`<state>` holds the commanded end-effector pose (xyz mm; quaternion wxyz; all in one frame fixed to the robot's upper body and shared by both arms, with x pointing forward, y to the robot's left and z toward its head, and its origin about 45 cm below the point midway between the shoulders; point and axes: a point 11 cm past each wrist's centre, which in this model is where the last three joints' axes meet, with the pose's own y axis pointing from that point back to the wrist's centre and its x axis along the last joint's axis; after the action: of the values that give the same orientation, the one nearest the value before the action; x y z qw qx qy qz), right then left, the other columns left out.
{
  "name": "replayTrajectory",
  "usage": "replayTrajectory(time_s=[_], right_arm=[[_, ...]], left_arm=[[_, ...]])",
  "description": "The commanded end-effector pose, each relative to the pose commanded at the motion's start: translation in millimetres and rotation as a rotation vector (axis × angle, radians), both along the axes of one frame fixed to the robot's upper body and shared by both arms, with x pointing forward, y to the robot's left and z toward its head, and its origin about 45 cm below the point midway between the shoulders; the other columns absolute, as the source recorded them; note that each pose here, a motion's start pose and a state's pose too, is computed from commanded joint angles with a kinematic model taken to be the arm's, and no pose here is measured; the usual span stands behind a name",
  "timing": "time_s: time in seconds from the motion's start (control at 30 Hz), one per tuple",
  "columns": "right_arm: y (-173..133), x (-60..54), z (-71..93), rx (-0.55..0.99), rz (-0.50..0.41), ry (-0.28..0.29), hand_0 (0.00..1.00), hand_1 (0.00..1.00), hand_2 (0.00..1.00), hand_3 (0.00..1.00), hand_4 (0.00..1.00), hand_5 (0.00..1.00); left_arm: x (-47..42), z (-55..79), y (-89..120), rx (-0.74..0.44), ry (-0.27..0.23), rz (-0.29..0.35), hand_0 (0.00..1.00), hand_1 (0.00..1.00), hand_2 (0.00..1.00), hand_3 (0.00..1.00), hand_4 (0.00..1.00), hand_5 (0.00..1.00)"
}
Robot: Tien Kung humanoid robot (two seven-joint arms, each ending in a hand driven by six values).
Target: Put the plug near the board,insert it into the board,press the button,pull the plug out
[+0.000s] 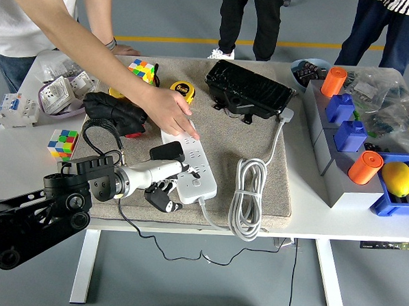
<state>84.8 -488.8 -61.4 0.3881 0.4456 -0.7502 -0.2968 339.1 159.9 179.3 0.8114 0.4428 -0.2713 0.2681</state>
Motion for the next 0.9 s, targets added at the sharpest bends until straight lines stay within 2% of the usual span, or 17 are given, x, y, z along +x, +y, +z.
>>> replayTrajectory(time_s=[0.1, 0.17, 0.3, 0.33, 0.5, 0.53, 0.7, 0.73, 0.9], right_arm=[[0.0, 0.0, 0.0, 0.000, -0.001, 0.000, 0.605, 0.619, 0.619, 0.549, 0.988, 0.399], [0.1, 0.2, 0.0, 0.000, -0.001, -0.001, 0.605, 0.619, 0.619, 0.549, 0.988, 0.400], [1.0, 0.1, -0.6, 0.002, -0.001, 0.000, 0.605, 0.619, 0.619, 0.549, 0.988, 0.400], [1.2, 0.1, -0.7, 0.002, -0.001, 0.000, 0.606, 0.619, 0.619, 0.549, 0.988, 0.400], [2.1, -1.0, -1.4, 0.004, 0.000, 0.003, 0.606, 0.619, 0.619, 0.549, 0.988, 0.400], [2.1, -0.6, -1.4, 0.004, 0.001, 0.003, 0.606, 0.619, 0.619, 0.550, 0.989, 0.400], [2.2, 0.5, -1.1, 0.004, 0.001, 0.000, 0.606, 0.619, 0.619, 0.550, 0.989, 0.400], [2.1, 0.7, -1.1, 0.004, 0.001, 0.000, 0.605, 0.622, 0.619, 0.549, 0.989, 0.400], [1.3, 0.6, -0.7, 0.002, 0.006, 0.002, 0.605, 0.622, 0.619, 0.549, 0.989, 0.400]], left_arm=[[2.7, 5.2, 0.9, -0.034, -0.012, 0.008, 0.041, 0.066, 0.122, 0.851, 0.738, 0.002], [6.0, 9.7, 1.6, -0.103, -0.029, 0.023, 0.044, 0.070, 0.129, 0.845, 0.760, 0.002], [14.8, 22.0, 3.3, -0.288, -0.105, 0.057, 0.044, 0.070, 0.129, 0.845, 0.760, 0.002], [16.9, 24.8, 4.3, -0.335, -0.125, 0.071, 0.154, 0.151, 0.320, 0.692, 0.817, 0.094], [25.7, 36.2, 11.6, -0.511, -0.241, 0.129, 0.154, 0.151, 0.320, 0.692, 0.817, 0.094], [27.3, 36.9, 13.6, -0.525, -0.270, 0.137, 0.385, 0.547, 0.562, 0.653, 0.998, 0.407], [31.7, 32.5, 20.6, -0.497, -0.356, 0.153, 0.385, 0.547, 0.562, 0.653, 0.998, 0.407], [32.3, 30.9, 22.2, -0.484, -0.367, 0.156, 0.763, 0.782, 0.767, 0.756, 0.998, 0.474], [36.2, 20.5, 30.4, -0.391, -0.414, 0.163, 0.763, 0.782, 0.767, 0.756, 0.998, 0.474]])
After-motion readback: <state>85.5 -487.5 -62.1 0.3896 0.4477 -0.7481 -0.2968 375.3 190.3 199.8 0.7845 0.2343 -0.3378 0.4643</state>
